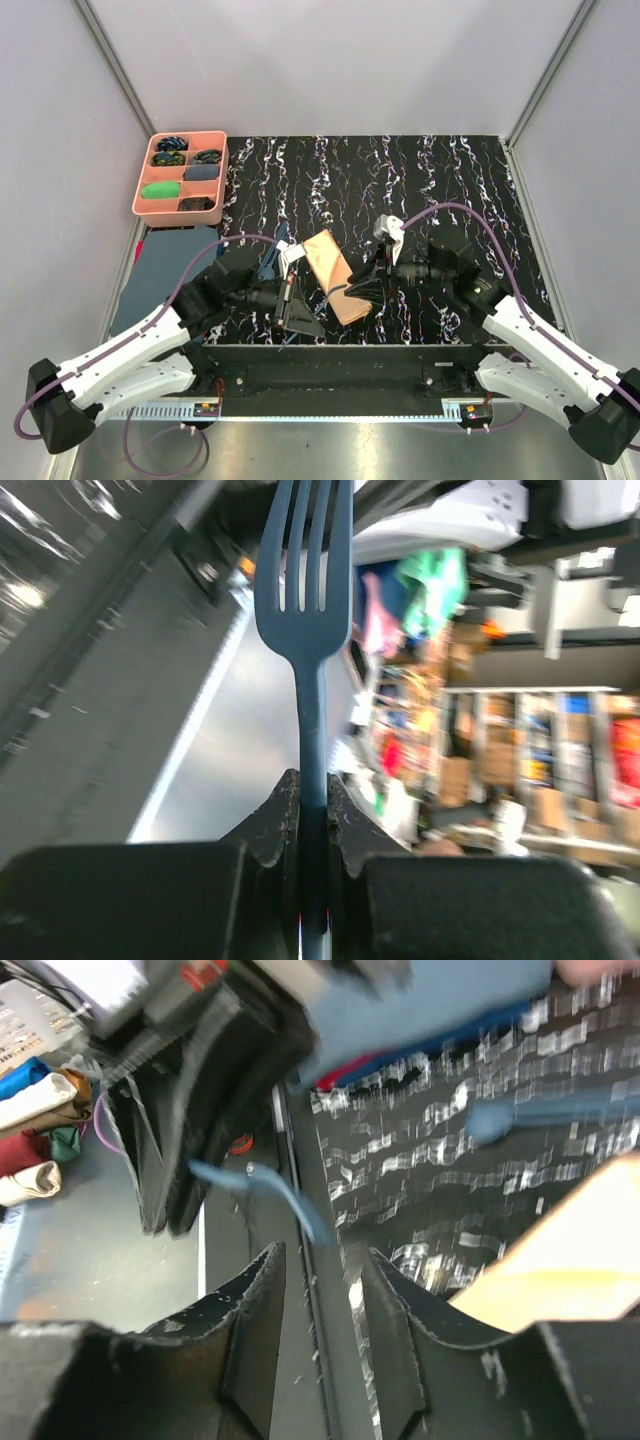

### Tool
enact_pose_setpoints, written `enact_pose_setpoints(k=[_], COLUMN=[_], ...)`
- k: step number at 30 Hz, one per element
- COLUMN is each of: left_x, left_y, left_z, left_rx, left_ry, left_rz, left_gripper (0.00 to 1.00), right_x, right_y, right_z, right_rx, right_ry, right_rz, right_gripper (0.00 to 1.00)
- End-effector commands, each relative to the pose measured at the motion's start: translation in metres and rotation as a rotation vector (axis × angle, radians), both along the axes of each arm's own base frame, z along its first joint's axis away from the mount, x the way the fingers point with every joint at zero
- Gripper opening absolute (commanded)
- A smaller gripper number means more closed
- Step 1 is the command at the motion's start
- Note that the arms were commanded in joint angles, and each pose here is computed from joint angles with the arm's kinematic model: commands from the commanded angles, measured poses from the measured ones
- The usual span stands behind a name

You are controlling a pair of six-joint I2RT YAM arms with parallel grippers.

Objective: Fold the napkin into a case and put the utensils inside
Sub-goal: Pass from the left arm to the right

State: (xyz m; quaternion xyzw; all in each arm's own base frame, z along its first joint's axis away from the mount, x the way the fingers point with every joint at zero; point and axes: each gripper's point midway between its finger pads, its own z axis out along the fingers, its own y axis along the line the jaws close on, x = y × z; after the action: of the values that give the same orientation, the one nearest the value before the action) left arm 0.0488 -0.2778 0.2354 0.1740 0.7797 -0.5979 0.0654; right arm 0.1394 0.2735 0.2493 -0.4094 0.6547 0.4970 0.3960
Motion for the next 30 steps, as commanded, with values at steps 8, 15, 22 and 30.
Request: enact_pose_setpoints(k=[8, 15, 22, 30], left_x=[-0.018, -0.019, -0.019, -0.017], left_y=[-0.003, -0.003, -0.004, -0.007], left_z=[0.043, 0.04, 0.037, 0.031], left_rx=[-0.192, -0.186, -0.17, -0.141], left_ry=[0.132, 0.169, 0.194, 0.217], left_rz=[-0.101, -0.103, -0.108, -0.107], left_gripper=[0.0, 0.0, 0.0, 0.0], right_x=[-0.005, -0.012, -0.022, -0.031], right_y=[0.028, 0.03, 0.028, 0.031], right_z=[0.019, 0.025, 0.031, 0.032], right_rx=[0.101, 0.139, 0.147, 0.147], right_ry=[-0.162, -0.169, -0.163, -0.129], right_rz=[0.195, 0.233, 0.271, 0.317], right_gripper=[0.3, 0.25, 0.27, 0.1])
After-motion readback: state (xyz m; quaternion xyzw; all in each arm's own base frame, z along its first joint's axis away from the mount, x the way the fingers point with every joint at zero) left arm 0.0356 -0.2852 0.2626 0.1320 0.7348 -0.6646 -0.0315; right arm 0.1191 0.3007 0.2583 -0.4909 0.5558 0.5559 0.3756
